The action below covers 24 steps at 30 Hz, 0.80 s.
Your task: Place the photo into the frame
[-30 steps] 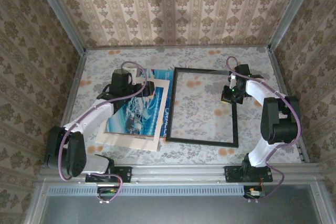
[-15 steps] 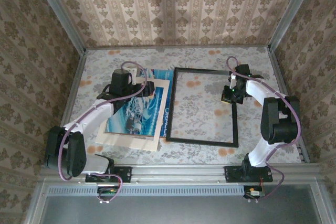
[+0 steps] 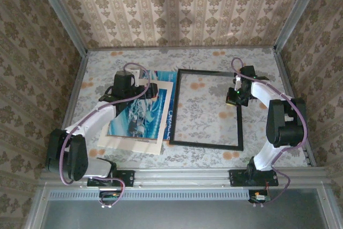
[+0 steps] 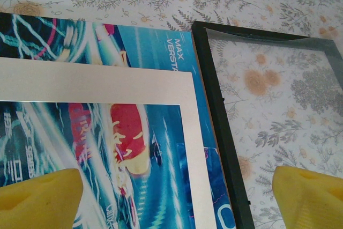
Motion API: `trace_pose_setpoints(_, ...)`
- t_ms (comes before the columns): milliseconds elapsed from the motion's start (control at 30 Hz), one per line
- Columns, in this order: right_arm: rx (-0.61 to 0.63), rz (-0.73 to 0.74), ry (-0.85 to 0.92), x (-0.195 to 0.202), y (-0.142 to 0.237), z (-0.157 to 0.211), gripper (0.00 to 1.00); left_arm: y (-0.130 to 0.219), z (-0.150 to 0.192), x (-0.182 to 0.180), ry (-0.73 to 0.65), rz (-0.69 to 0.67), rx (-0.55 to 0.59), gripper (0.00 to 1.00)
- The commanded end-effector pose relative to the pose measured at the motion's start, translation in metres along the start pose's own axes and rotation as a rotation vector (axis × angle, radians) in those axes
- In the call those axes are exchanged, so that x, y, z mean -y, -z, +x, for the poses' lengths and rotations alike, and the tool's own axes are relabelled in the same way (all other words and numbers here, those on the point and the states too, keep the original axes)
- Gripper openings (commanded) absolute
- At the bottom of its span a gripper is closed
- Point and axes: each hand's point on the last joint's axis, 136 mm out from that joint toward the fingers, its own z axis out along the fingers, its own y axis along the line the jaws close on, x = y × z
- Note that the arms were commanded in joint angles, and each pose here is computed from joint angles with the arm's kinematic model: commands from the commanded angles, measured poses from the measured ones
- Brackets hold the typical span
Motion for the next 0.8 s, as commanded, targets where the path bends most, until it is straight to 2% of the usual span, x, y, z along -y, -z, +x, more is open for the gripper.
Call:
trace_pose_setpoints(0, -0.019, 0.019, -0.004, 0.0042, 0.0013, 0.0037, 0.00, 0.0002, -0.0054, 0.0066, -0.022, 0.019, 0.001, 0.93)
trace_pose_setpoints(767, -0.050, 0.022, -0.004, 0.0013, -0.0055, 0.0094, 0.00, -0.0012, -0.0060, 0.0072, -0.021, 0.023, -0.001, 0.93)
